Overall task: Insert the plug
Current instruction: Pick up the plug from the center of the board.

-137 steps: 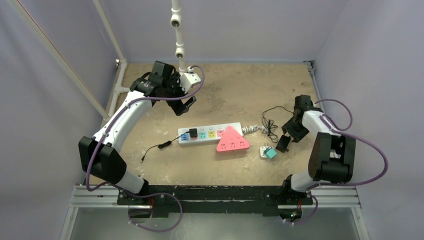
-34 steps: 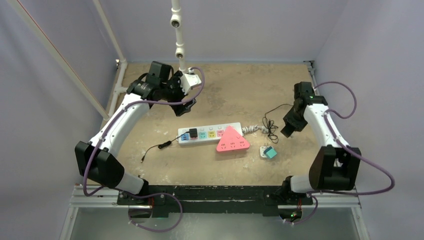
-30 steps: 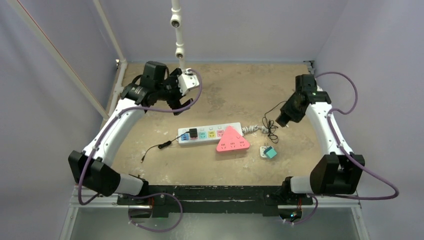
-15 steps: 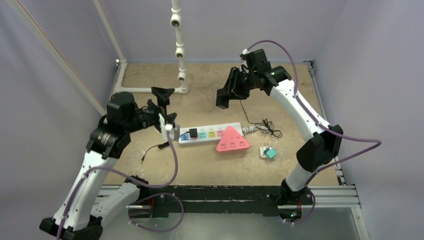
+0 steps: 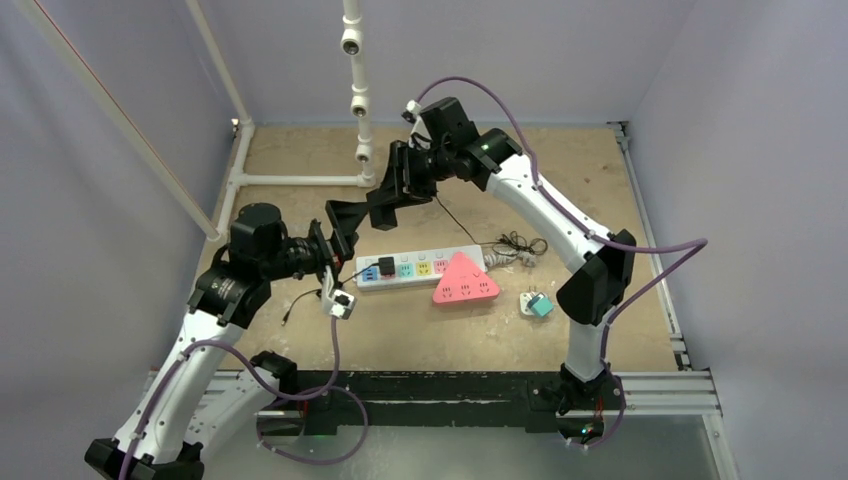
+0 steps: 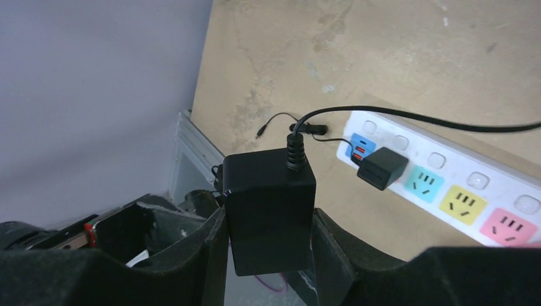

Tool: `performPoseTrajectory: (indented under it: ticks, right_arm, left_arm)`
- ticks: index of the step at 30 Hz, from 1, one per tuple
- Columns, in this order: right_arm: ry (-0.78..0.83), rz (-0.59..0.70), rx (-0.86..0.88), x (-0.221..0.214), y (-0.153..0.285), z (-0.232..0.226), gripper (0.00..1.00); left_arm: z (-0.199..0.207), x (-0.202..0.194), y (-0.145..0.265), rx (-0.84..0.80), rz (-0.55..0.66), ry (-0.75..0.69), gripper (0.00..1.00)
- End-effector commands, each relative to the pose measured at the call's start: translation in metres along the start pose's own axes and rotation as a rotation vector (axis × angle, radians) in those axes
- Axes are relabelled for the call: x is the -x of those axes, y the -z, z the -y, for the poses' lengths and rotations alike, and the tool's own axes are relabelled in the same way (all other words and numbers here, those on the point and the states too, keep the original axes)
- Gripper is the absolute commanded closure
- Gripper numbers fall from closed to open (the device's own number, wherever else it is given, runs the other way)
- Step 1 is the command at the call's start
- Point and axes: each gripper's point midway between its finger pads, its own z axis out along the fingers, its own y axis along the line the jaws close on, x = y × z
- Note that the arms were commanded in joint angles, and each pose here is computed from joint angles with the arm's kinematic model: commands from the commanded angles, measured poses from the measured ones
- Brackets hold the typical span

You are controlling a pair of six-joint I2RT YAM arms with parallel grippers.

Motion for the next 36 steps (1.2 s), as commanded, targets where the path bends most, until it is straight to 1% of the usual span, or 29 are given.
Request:
performPoseTrajectory:
  ticks: [1,5,8,10,12,14,15,17,19,20,23,25,27,30,33,36]
  right_arm:
    - [0.087,0.019,0.101,0.001,0.018,-0.040,0.95]
    - [0.102,-0.011,0.114,-0.010,0.013,-0.043,0.95]
    - [0.107,-0.025,0.132,-0.014,0.011,-0.047,0.95]
    - [0.106,-0.034,0.140,-0.016,0.009,-0.048,0.95]
    - [0.108,-0.042,0.144,-0.018,0.008,-0.048,0.96]
    - [0.118,-0.057,0.136,-0.021,0.007,-0.045,0.96]
    - [0.122,-0.062,0.121,-0.023,0.006,-0.041,0.96]
    - [0.128,-0.077,0.102,-0.030,0.006,-0.033,0.96]
    - [0.131,-0.099,0.123,-0.041,0.008,-0.030,0.96]
    - [0.134,-0.101,0.127,-0.045,0.009,-0.028,0.96]
    - [0.154,-0.119,0.161,-0.057,0.012,-0.025,0.96]
    - [0.168,-0.123,0.210,-0.063,0.014,-0.029,0.95]
    - [0.189,-0.117,0.256,-0.066,0.015,-0.033,0.95]
    - [0.217,-0.100,0.264,-0.066,0.012,-0.029,0.95]
    - [0.202,-0.039,0.278,-0.054,0.015,-0.025,0.95]
    - [0.159,0.062,0.343,-0.031,0.029,-0.028,0.95]
  left_arm:
    - [0.003,0.009,-0.005,-0.001,0.053,-0.143,0.01]
    - [0.012,0.004,-0.009,-0.027,0.035,-0.165,0.01]
    - [0.017,0.003,-0.012,-0.038,0.035,-0.219,0.01]
    - [0.020,0.003,-0.014,-0.049,0.043,-0.257,0.06]
    - [0.023,0.004,-0.016,-0.070,0.054,-0.308,0.13]
    - [0.023,0.002,-0.017,-0.074,0.051,-0.319,0.16]
    - [0.018,0.000,-0.016,-0.065,0.043,-0.299,0.16]
    - [0.008,-0.007,-0.014,-0.034,0.010,-0.198,0.12]
    - [-0.001,-0.016,-0.011,-0.003,-0.032,-0.075,0.03]
    - [-0.008,-0.021,-0.009,0.020,-0.052,-0.013,0.01]
    - [-0.024,-0.029,-0.004,0.078,-0.079,0.199,0.01]
    - [-0.027,-0.029,-0.004,0.076,-0.071,0.316,0.01]
    - [-0.020,-0.022,-0.006,0.018,-0.035,0.411,0.01]
    - [-0.015,-0.015,-0.008,-0.037,-0.001,0.530,0.01]
    - [-0.014,-0.015,-0.010,-0.034,-0.005,0.672,0.01]
    - [-0.015,-0.008,-0.008,-0.006,0.010,0.801,0.01]
